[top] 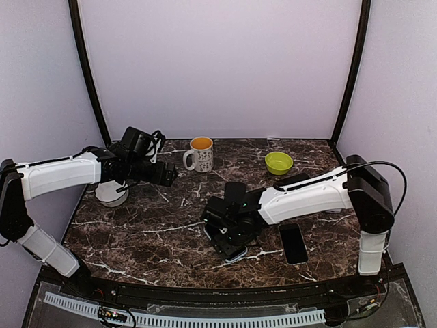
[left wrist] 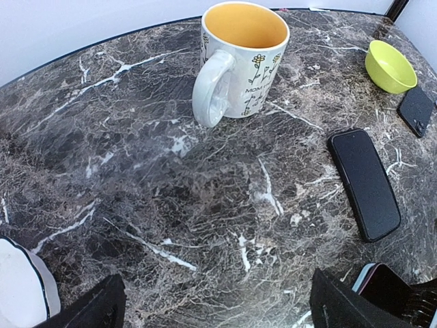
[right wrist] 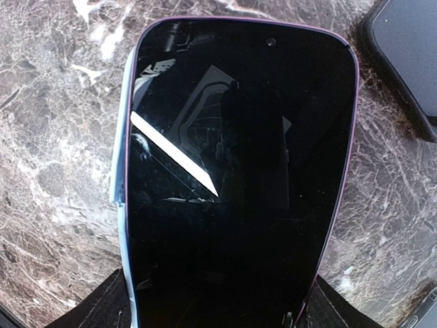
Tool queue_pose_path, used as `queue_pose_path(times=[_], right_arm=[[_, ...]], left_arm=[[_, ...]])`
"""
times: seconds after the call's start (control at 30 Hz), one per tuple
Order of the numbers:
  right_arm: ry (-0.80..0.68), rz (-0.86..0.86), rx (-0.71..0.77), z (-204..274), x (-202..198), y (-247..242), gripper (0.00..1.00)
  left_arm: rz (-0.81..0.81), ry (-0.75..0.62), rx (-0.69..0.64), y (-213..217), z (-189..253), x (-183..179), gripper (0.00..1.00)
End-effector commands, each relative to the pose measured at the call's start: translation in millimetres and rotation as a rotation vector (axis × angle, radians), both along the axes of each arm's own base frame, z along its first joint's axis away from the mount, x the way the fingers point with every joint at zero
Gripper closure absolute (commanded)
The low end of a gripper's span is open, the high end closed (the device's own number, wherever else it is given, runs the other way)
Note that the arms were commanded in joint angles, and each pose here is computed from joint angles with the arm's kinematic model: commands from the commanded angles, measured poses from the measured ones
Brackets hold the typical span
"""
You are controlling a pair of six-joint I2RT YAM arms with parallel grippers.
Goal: Put the phone into the phone case
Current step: Pick up the phone with the phone case at the center of the board.
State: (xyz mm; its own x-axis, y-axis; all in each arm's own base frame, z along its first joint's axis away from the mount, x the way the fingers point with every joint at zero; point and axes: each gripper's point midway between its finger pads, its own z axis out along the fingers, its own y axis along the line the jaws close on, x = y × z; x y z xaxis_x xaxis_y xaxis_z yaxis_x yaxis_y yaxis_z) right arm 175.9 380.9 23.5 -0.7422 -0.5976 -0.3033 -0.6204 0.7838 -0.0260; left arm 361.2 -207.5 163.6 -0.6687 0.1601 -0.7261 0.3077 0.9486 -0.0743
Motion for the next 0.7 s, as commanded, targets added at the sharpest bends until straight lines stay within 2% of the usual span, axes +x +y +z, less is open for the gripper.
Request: queue_pose_path(times=[0.0, 0.2, 0.27, 0.33, 0.47, 0.5, 0.67], right_arm=[[-0.067, 0.021, 0.072, 22.1, 6.0, 9.1, 0.67], [-0.16, 0.005, 0.165, 48.0, 17.4, 12.8, 0.72], [-0.188, 0.0, 0.204, 53.9, 20.8, 15.5, 0.73], [-0.198, 0.0, 0.216, 54.0, 22.0, 14.9, 0.73], [-0.184, -0.002, 0.201, 47.4, 22.1, 14.4, 0.74], [-0.184, -0.005, 0.202, 47.9, 22.2, 14.6, 0.75], [-0.238, -0.027, 0.249, 65.9, 28.7, 12.1, 0.78]], left_arm=[[-0.026, -0.033, -0.028, -0.9, 13.1, -2.6, 0.04], [-0.153, -0.028, -0.14, -26.6, 21.4, -15.1, 0.08], [-0.237, -0.054, -0.243, -46.4, 36.5, -26.4, 0.08], [-0.248, -0.03, -0.332, -58.7, 34.7, -36.9, 0.08], [-0.2, 0.19, -0.551, -86.2, -6.1, -62.2, 0.09], [-0.204, 0.236, -0.562, -92.9, -18.9, -73.2, 0.1], [-0.234, 0.29, -0.648, -126.6, -33.9, -90.4, 0.1]])
